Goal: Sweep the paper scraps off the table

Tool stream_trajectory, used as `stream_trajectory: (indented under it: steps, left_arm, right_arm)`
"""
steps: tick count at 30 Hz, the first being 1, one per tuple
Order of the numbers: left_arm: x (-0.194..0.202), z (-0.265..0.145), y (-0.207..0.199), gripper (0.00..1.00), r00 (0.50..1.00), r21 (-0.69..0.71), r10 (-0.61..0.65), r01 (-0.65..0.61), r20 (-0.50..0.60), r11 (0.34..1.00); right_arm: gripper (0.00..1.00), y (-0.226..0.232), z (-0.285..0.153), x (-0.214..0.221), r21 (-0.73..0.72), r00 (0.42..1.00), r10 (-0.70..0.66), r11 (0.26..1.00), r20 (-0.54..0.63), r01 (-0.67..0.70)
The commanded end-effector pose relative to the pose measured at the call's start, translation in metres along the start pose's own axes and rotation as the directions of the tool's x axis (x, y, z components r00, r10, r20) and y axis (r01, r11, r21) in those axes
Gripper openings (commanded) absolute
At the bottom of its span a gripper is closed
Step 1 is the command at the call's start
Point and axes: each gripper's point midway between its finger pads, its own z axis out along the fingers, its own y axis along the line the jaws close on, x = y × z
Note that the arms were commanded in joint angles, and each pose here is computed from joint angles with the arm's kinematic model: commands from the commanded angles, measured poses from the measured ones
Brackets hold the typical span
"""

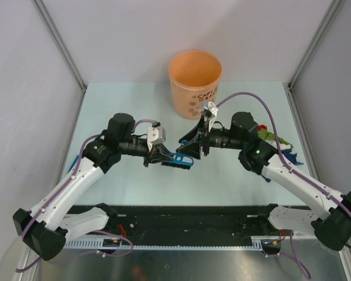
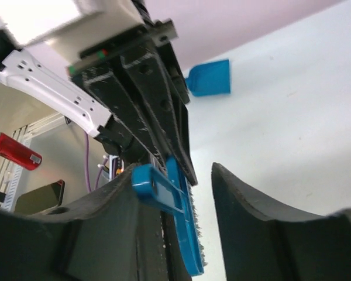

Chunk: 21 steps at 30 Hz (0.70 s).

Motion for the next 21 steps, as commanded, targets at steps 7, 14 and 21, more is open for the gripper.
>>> stream_trajectory:
  steps: [7, 14, 21]
  left_arm:
    - [-0.029, -0.005, -0.006, 0.00, 0.995, 0.019, 0.052, -0.053, 0.080, 0.998]
    - [-0.022, -0.009, 0.024, 0.69, 0.999, -0.145, 0.029, -0.025, 0.026, 0.989]
    - [0.056, -0.117, 0.141, 1.00, 0.904, -0.814, -0.169, -0.256, -0.392, 0.521]
  right_arm:
    - [0.09, 0.023, -0.008, -0.037, -0.033, 0.984, -0.079, 0.996, 0.158, 0.085]
    - [0.00, -0.002, -0.014, -0.038, 0.123, 0.983, -0.075, 0.991, 0.165, 0.055]
    - [0.00, -0.043, -0.035, -0.018, 0.412, 0.991, -0.098, 0.910, 0.091, 0.052]
